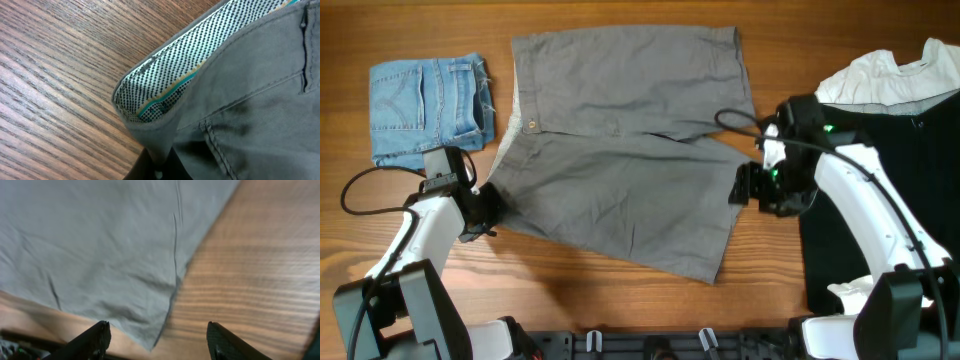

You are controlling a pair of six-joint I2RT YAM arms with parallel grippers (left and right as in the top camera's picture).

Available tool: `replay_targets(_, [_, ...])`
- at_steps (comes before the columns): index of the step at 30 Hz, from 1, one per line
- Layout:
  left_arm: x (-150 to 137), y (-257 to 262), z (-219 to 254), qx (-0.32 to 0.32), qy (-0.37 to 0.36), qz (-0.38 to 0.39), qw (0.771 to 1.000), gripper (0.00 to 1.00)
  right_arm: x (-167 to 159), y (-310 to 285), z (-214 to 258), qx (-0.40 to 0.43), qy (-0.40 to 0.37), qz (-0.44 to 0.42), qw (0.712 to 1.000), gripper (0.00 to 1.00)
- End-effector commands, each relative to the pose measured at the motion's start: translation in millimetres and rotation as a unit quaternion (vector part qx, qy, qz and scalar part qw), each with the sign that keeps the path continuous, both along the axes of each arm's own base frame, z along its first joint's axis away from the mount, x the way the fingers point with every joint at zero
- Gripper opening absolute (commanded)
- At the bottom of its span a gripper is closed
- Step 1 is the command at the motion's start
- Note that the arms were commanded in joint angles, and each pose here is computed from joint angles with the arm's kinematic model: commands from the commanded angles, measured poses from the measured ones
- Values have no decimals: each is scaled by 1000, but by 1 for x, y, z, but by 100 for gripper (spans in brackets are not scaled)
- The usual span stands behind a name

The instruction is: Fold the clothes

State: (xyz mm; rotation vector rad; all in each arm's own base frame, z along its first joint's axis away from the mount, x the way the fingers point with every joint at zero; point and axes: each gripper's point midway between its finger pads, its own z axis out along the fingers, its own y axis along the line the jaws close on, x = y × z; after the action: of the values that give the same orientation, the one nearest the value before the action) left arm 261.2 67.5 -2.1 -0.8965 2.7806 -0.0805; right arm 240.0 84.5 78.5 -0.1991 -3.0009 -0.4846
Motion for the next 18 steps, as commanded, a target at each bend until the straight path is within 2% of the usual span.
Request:
replay_targets(1, [0,-1,0,-6,1,-5,1000,4,-29,22,-14,56,39,31,997,64])
replay_targets(8, [7,-10,6,-33,-12,-12,999,4,-86,46,-40,45,112,70,990,59])
replay_targets(13, [7,-10,6,-33,-12,-12,999,4,-108,59,-48,15,149,46,988,66])
replay_targets(16, [7,-10,6,-33,-12,-12,999,4,-113,59,-59,-14,145,34,989,74])
replay_targets(18, [6,-10,6,-33,-11,-12,999,4,-115,54,-68,-33,140,25,989,75])
